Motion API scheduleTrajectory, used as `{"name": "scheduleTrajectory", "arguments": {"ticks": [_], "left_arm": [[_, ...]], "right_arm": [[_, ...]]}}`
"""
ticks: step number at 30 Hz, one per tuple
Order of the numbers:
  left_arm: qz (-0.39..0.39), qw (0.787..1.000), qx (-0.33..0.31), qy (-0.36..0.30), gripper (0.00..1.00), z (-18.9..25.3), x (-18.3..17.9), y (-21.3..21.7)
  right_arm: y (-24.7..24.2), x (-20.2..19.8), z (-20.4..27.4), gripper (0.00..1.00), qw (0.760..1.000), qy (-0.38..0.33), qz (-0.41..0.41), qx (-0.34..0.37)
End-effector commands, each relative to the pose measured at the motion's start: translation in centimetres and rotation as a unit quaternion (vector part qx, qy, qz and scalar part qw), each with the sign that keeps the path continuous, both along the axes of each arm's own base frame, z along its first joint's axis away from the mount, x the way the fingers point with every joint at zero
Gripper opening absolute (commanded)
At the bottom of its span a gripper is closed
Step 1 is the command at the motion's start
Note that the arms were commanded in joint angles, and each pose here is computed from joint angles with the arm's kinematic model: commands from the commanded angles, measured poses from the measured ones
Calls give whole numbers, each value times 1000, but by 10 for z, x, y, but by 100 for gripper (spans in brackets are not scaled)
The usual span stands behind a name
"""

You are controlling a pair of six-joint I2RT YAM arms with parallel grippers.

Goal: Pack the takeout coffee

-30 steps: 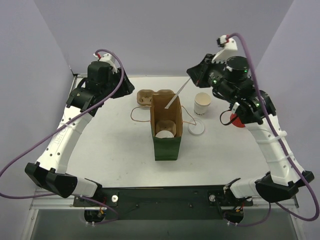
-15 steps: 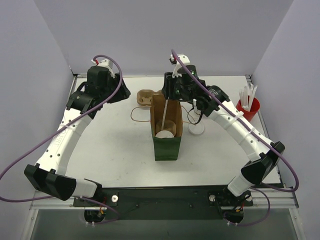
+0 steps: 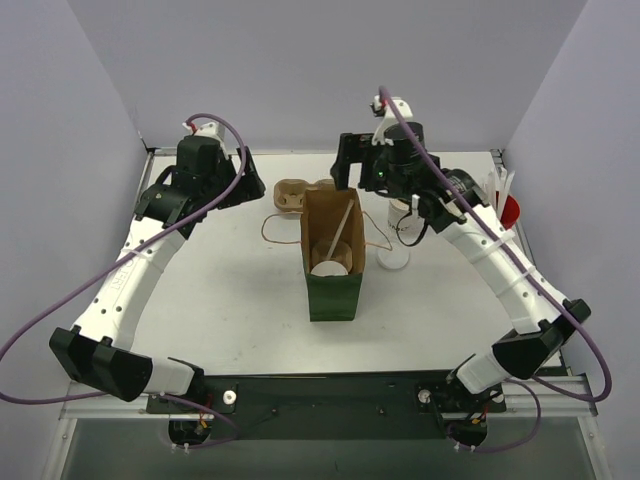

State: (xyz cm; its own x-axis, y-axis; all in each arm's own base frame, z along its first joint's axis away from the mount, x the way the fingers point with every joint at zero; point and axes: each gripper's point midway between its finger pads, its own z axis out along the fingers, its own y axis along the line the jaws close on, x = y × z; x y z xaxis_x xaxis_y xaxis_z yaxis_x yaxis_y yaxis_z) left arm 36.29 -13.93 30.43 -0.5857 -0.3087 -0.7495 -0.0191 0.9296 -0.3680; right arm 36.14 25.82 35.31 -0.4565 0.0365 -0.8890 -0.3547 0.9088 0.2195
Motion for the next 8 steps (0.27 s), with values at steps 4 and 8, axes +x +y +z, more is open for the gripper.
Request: {"name": "scheduleTrajectory", "arguments": {"ticks": [4,8], "left_arm": [[27,999,17,-38,96,15,5,15],[39,998,26,-35,97,13,6,20]], "right_arm": [[-56,-3,41,97,996,-31,-71,51],[-63,-5,41,98,995,-31,-81,54]]}}
